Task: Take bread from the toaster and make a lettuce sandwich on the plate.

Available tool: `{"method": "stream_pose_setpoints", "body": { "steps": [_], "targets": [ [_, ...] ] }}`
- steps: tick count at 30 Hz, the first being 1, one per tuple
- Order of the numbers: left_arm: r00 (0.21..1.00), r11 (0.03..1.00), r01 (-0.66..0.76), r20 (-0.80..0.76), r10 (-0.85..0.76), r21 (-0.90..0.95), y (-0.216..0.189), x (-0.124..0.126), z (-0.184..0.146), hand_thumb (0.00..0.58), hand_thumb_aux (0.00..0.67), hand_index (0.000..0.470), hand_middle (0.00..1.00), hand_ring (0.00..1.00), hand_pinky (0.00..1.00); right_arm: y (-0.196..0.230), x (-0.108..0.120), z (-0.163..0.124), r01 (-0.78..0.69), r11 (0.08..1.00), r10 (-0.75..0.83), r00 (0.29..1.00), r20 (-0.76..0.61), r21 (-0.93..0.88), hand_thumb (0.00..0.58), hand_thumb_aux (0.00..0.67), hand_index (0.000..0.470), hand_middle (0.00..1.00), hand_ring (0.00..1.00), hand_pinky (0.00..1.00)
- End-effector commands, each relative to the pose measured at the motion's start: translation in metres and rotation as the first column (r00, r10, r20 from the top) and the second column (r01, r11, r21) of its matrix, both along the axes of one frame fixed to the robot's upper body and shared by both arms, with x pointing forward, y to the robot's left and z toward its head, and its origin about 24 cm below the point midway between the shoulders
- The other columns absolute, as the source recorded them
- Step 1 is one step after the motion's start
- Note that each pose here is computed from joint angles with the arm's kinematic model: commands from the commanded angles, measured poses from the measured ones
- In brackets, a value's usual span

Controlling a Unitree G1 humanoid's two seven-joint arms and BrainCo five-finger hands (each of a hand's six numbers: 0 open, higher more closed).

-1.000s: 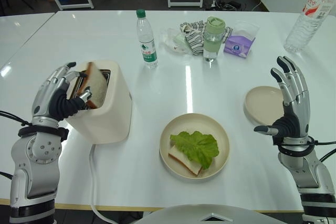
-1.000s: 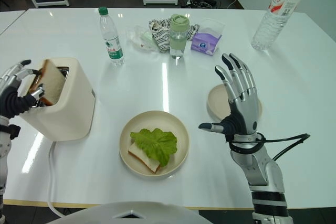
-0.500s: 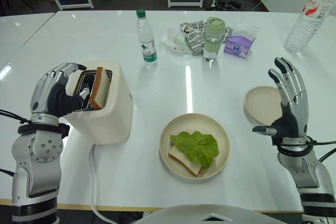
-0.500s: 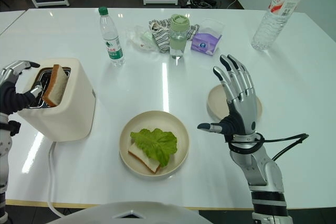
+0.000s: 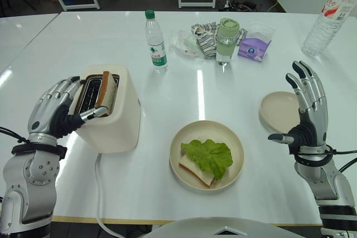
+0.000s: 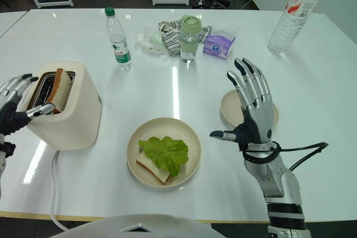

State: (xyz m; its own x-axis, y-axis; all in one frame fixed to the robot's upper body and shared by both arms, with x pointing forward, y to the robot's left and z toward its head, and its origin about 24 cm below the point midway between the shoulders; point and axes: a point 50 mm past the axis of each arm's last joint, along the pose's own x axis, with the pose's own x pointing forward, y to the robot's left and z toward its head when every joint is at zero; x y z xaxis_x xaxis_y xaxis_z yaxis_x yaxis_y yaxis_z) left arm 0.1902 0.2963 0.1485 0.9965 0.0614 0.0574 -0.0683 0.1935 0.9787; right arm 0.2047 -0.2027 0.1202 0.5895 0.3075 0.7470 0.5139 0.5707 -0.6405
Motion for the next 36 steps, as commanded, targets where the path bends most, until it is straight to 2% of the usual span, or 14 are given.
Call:
{"method": "stream_pose_setpoints", "body": {
  "steps": [1, 12, 13, 14, 15, 24, 29, 36],
  "targets": [
    [0.998, 0.998, 0.041, -0.048, -0.039, 0.041, -0.008, -0.001, -0.006, 0.0, 0.0, 0.0, 0.0, 0.0, 0.0, 0.001, 0.001, -0.002, 0.002, 1.0, -0.002, 1.0, -0.009, -0.021, 0.0, 0.0, 0.0, 0.0, 0.0, 0.0],
    [0.998, 0.998, 0.031, -0.053, -0.028, 0.062, -0.01, 0.01, -0.011, 0.0, 0.0, 0.0, 0.0, 0.0, 0.0, 0.002, -0.001, -0.003, 0.013, 1.0, -0.013, 1.0, -0.006, -0.022, 0.0, 0.0, 0.0, 0.0, 0.0, 0.0],
    [0.998, 0.997, 0.023, -0.057, -0.02, 0.068, -0.009, 0.011, -0.012, 0.187, 0.118, 0.083, 0.0, 0.0, 0.0, 0.002, -0.001, -0.003, 0.014, 1.0, -0.014, 1.0, -0.007, -0.022, 0.0, 0.0, 0.0, 0.0, 0.0, 0.0],
    [0.998, 0.997, 0.015, -0.06, -0.01, 0.076, -0.008, 0.012, -0.014, 0.494, 0.413, 0.289, 0.0, 0.0, 0.0, 0.001, -0.001, -0.004, 0.015, 1.0, -0.015, 1.0, -0.008, -0.022, 0.0, 0.0, 0.0, 0.0, 0.0, 0.0],
    [0.998, 0.997, 0.008, -0.064, -0.003, 0.08, -0.006, 0.013, -0.015, 0.58, 0.67, 0.47, 0.0, 0.0, 0.0, 0.001, -0.001, -0.004, 0.016, 1.0, -0.016, 1.0, -0.009, -0.022, 0.0, 0.0, 0.0, 0.0, 0.0, 0.0],
    [0.998, 0.999, 0.02, -0.054, -0.021, -0.03, -0.009, 0.021, -0.016, 0.58, 0.67, 0.47, 0.0, 0.0, 0.0, -0.003, -0.006, -0.004, 0.036, 0.999, -0.036, 0.999, -0.011, -0.02, 0.0, 0.0, 0.0, 0.0, 0.0, 0.0],
    [0.999, 0.992, 0.034, 0.018, -0.032, -0.119, -0.014, 0.023, -0.006, 0.58, 0.67, 0.47, 0.0, 0.0, 0.0, -0.003, -0.006, -0.005, 0.036, 0.999, -0.036, 0.999, -0.014, -0.022, 0.0, 0.0, 0.0, 0.0, 0.0, 0.0],
    [0.996, 0.988, 0.049, 0.075, -0.038, -0.149, -0.017, 0.023, 0.002, 0.58, 0.67, 0.47, 0.0, 0.0, 0.0, -0.003, -0.006, -0.005, 0.033, 0.999, -0.034, 0.999, -0.014, -0.02, 0.0, 0.0, 0.0, 0.0, 0.0, 0.0]
  ]
}}
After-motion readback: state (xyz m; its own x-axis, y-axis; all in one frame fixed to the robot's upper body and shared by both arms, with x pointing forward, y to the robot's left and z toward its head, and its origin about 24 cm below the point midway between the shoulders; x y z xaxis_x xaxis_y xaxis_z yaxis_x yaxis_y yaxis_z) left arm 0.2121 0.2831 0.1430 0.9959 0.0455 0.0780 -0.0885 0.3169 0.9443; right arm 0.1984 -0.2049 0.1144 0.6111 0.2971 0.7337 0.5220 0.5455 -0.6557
